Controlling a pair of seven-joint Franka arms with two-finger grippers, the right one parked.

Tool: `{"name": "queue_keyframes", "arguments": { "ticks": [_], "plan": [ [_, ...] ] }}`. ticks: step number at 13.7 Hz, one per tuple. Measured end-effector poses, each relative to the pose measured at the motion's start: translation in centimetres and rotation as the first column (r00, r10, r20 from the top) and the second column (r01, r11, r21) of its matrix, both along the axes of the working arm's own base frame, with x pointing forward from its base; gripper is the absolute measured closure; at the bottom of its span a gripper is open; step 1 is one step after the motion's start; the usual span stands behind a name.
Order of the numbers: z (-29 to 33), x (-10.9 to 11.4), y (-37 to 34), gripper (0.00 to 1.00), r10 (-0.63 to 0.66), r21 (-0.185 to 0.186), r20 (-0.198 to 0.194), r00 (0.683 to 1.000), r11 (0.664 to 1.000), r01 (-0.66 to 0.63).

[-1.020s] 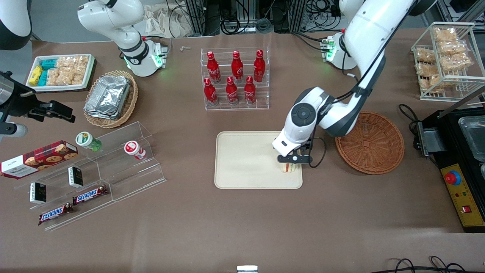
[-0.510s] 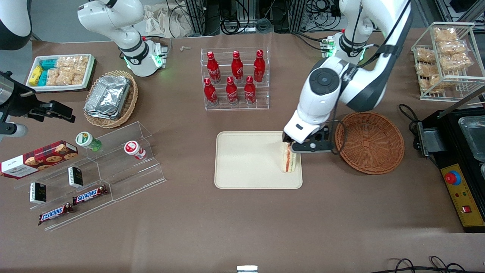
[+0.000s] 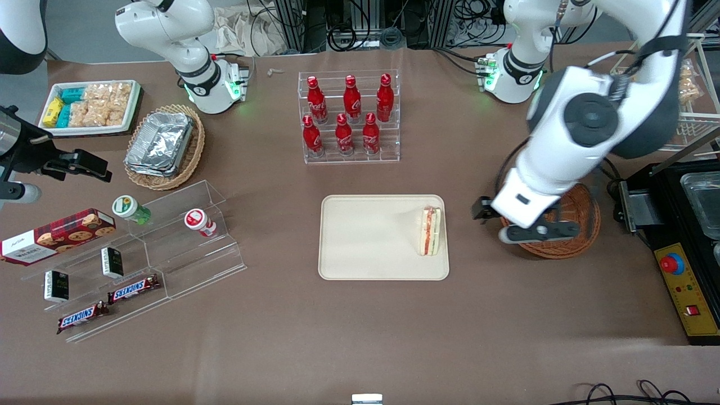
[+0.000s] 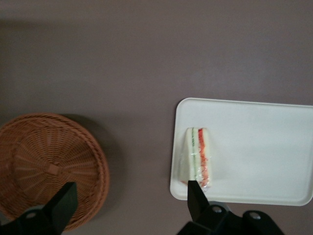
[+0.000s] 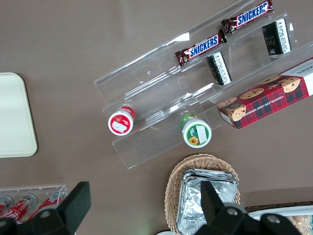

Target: Place sandwich from basket to tray

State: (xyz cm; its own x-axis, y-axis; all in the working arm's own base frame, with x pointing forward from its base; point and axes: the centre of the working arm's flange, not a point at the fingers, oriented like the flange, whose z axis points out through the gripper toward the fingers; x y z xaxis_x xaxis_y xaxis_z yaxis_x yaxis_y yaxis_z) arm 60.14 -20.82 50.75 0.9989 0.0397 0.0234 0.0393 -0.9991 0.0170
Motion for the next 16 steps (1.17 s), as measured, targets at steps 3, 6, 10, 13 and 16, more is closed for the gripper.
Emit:
{"name": "queue_keyframes", "arguments": {
  "ticks": [3,6,10,13,16],
  "plan": [
    [3.4,0.2,5.9,0.00,-0.024,-0.019,-0.010,1.000,1.000,0.023],
    [7.2,-1.4,12.3,0.00,-0.071,-0.029,-0.030,0.997,0.997,0.070],
    [11.3,-4.5,15.2,0.00,-0.066,-0.029,-0.005,0.998,0.997,0.066],
    [12.2,-6.7,14.3,0.00,-0.082,-0.022,0.003,0.997,0.996,0.082],
    [12.0,-7.0,14.1,0.00,-0.086,-0.021,-0.001,0.996,0.996,0.086]
  ]
}}
